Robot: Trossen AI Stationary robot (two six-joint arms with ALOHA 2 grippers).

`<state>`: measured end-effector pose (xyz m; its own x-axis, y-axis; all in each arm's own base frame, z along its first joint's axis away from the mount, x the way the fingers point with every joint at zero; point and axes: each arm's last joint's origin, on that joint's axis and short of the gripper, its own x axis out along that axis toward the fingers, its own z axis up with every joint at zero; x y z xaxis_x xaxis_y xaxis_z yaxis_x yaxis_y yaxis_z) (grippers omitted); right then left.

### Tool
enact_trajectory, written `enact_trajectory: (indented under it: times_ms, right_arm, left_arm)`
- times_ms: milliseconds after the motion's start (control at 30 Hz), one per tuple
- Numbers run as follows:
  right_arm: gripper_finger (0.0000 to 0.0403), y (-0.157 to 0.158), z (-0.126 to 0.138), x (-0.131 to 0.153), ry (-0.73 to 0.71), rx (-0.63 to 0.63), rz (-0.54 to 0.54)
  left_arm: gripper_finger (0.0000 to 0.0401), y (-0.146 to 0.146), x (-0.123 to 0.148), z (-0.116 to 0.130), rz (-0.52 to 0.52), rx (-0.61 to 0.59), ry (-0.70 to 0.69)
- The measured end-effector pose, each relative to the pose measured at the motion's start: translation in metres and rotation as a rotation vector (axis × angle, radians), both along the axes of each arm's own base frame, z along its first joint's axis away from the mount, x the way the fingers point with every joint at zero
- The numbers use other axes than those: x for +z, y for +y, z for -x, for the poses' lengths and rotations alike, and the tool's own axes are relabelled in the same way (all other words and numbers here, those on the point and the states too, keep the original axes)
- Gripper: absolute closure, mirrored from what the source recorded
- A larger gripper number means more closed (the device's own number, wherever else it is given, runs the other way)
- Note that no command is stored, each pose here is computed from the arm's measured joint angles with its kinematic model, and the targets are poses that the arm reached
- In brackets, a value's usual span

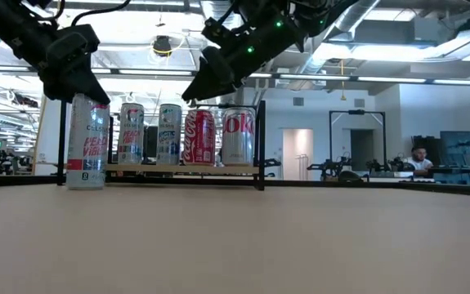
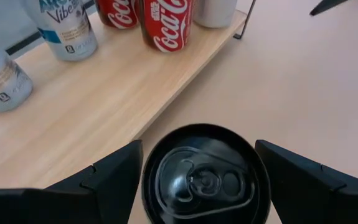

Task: Place canned beverage on shelf
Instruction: Put the white and pink soda can on the shelf aligned with the other white and pink soda can

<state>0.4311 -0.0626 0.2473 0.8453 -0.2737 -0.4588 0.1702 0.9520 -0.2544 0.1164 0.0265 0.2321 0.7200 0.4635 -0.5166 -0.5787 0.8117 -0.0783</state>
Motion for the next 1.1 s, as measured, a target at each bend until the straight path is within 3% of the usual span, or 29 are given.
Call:
enact_trajectory:
  times_ms: [233, 467, 667, 767, 900, 1100]
  right_arm:
    - [0.0019, 0.000, 0.000, 0.000, 0.002, 0.001, 0.001]
    - [0.0019, 0.000, 0.000, 0.000, 0.002, 0.001, 0.002]
    - [0.0019, 0.000, 0.000, 0.000, 0.002, 0.002, 0.002]
    - [0.0019, 0.000, 0.000, -0.001, 0.003, 0.002, 0.001]
    - [0.0019, 0.000, 0.000, -0.001, 0.003, 0.002, 0.001]
    - [0.0019, 0.000, 0.000, -0.001, 0.001, 0.001, -0.001]
  left_arm:
    - [0.0116, 0.000, 0.000, 0.000, 0.001, 0.001, 0.004]
    - [0.0166, 0.000, 0.000, 0.000, 0.003, -0.006, 0.005]
    - [0.0166, 0.000, 0.001, 0.000, -0.007, -0.018, 0.011]
    - [0.0166, -0.001, 0.014, 0.002, -0.037, -0.053, 0.018]
    - [0.0166, 0.000, 0.053, 0.006, -0.131, -0.068, -0.050]
    - [0.0166, 0.008, 0.084, 0.011, -0.229, -0.032, 0.017]
